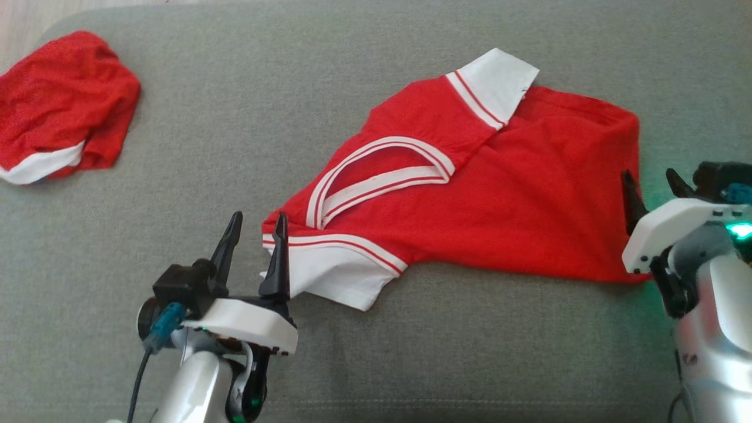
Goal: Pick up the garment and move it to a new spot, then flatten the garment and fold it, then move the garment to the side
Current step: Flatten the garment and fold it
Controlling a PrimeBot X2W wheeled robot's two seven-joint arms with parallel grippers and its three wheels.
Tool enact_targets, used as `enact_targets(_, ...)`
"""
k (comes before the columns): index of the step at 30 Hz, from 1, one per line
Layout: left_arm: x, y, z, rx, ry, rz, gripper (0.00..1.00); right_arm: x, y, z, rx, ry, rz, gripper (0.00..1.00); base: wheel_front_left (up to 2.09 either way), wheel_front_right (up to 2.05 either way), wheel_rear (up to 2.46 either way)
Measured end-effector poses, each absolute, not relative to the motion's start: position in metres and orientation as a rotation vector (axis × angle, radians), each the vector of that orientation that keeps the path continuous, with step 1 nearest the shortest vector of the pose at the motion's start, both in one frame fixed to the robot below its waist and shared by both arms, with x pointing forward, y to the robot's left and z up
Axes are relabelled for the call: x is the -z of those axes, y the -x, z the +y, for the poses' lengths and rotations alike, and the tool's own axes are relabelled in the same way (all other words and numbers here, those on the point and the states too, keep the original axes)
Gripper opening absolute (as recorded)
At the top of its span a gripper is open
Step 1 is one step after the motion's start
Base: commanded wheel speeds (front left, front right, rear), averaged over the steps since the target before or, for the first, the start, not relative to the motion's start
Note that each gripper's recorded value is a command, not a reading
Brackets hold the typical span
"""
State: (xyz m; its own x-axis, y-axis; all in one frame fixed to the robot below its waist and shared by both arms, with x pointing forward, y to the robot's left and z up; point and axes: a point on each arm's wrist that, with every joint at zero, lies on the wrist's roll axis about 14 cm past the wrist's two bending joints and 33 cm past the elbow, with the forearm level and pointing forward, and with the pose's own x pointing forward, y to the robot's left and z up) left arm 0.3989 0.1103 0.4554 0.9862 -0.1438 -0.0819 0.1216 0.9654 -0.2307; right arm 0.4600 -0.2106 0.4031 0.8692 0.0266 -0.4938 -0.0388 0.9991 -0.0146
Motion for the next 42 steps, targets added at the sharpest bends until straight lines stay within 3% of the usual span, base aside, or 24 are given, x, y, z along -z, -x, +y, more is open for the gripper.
enact_targets(9, -0.446, -0.398, 0.123, 0.095, 0.221, 0.122, 1.00, -0.373, -0.475, -0.194, -0.066, -0.001, 0.614, 1.00, 0.00, 0.00, 0.00)
enact_targets(15, -0.445, -0.400, 0.126, 0.087, 0.219, 0.123, 1.00, -0.370, -0.483, -0.187, -0.086, 0.001, 0.607, 0.67, 0.00, 0.00, 0.00)
enact_targets(20, -0.445, -0.400, 0.125, 0.091, 0.213, 0.123, 1.00, -0.369, -0.485, -0.183, -0.098, 0.005, 0.599, 0.30, 0.00, 0.00, 0.00)
enact_targets(22, -0.445, -0.400, 0.125, 0.092, 0.211, 0.123, 1.00, -0.369, -0.486, -0.182, -0.100, 0.008, 0.597, 0.05, 0.00, 0.00, 0.00)
enact_targets(23, -0.445, -0.400, 0.125, 0.092, 0.211, 0.123, 1.00, -0.370, -0.487, -0.182, -0.102, 0.009, 0.594, 0.00, 0.00, 0.00, 0.00)
enact_targets(42, -0.445, -0.399, 0.124, 0.095, 0.210, 0.125, 1.00, -0.433, -0.535, -0.168, -0.143, 0.019, 0.344, 0.00, 0.00, 0.00, 0.00)
